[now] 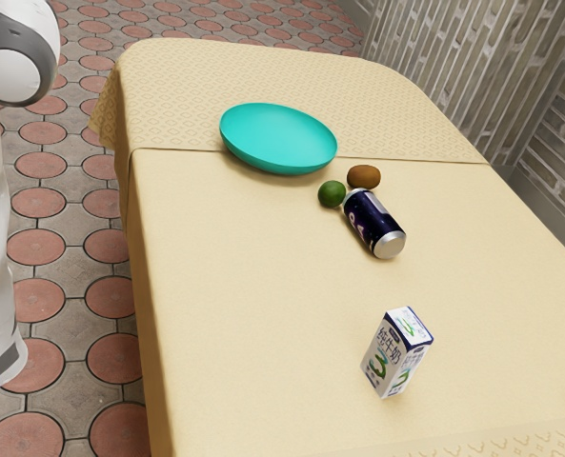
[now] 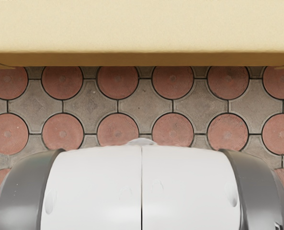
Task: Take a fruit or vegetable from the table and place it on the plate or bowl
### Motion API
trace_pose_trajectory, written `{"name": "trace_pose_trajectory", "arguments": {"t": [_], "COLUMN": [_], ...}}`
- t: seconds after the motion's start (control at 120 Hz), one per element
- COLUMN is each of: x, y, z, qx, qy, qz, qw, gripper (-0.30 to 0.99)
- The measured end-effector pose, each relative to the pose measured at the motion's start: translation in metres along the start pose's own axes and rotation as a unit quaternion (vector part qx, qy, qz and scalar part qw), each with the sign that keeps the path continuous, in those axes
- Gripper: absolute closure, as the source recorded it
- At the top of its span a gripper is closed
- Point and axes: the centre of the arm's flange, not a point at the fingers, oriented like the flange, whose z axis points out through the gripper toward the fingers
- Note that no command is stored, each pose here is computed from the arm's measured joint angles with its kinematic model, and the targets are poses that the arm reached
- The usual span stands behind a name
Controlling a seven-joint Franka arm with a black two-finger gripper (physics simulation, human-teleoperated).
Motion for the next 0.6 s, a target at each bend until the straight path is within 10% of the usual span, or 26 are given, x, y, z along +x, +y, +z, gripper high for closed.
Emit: {"name": "trace_pose_trajectory", "arguments": {"t": [0.6], "x": [0.108], "y": [0.0], "z": [0.004], "qx": [0.0], "qy": [-0.023], "qz": [0.0], "qw": [1.0], "gripper": [0.0]}}
